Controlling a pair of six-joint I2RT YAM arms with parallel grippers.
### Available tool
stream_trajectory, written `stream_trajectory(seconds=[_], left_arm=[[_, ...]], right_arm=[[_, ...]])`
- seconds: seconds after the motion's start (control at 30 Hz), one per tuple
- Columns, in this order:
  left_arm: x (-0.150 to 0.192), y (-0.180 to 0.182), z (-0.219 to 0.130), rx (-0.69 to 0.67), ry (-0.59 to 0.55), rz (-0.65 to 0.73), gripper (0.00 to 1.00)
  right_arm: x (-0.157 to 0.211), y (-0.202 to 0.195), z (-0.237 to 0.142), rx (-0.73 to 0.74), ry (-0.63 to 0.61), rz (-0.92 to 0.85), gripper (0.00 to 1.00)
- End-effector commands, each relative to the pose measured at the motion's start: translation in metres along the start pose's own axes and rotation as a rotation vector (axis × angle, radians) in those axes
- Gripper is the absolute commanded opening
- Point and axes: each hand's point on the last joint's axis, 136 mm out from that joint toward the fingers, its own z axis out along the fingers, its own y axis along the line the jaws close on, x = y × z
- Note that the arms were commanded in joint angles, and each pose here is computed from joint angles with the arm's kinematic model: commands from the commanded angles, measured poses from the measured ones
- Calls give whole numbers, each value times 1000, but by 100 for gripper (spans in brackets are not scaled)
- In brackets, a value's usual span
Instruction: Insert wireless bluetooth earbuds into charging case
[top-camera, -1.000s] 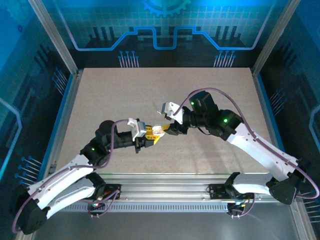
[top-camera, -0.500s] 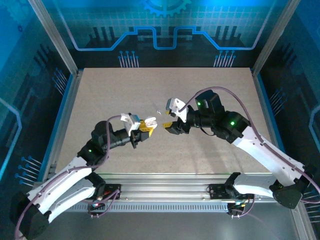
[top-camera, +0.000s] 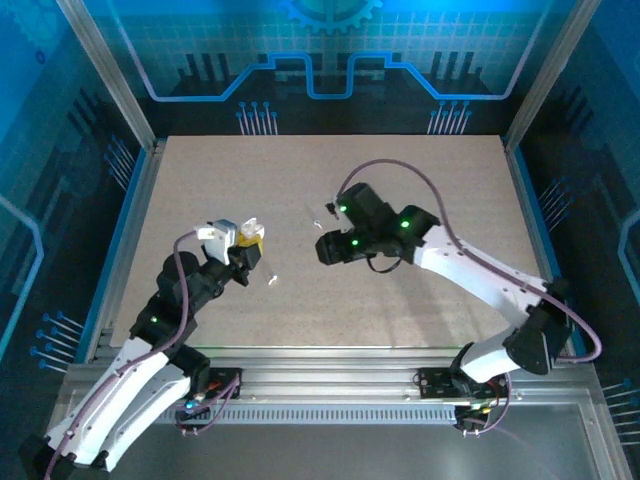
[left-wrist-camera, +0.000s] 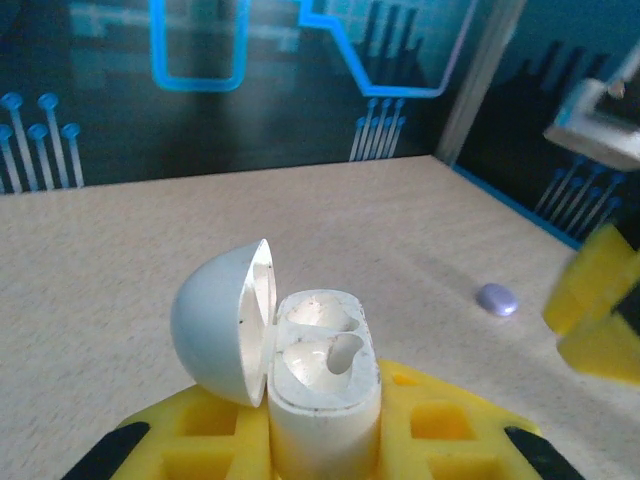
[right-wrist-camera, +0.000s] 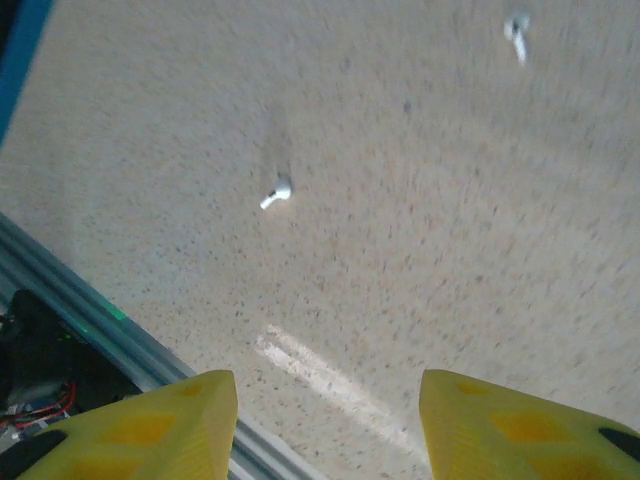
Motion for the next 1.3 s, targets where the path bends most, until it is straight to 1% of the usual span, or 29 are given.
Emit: stream_trajectory(seconds=[0.0, 0.1, 0.17, 0.23, 0.33, 0.43, 0.5, 0.6, 0.7, 0.83, 0.9, 1.1, 1.27], left_arm=[[5, 22, -6, -128, 39, -23, 20], [8, 28, -9, -163, 53, -38, 19], [9, 31, -12, -180, 62, -39, 19], [10, 36, -15, -211, 60, -46, 21], [9, 41, -18, -240, 53, -46, 21], [9, 44, -20, -258, 57, -46, 21], [10, 46, -21, -271, 63, -43, 21], [10, 49, -23, -290, 67, -39, 21], [10, 50, -25, -298, 69, -32, 21], [12, 50, -24, -297, 71, -35, 21], [13, 50, -24, -294, 72, -38, 21], [12, 48, -23, -285, 69, -41, 20], [12, 48, -25, -288, 66, -41, 20]], right_arm=[[23, 6, 19, 84, 85, 252, 52], [34, 12, 45, 143, 156, 365, 51], [39, 20, 65, 173, 208, 427, 45], [40, 30, 84, 193, 236, 434, 43], [39, 48, 112, 199, 272, 443, 44], [33, 60, 140, 195, 289, 470, 44], [29, 60, 155, 218, 276, 491, 43], [25, 56, 174, 237, 258, 514, 39], [23, 55, 190, 237, 261, 529, 36], [16, 62, 203, 214, 263, 529, 35], [21, 60, 217, 229, 280, 526, 35], [18, 53, 225, 261, 250, 536, 35], [16, 49, 231, 266, 241, 541, 32]])
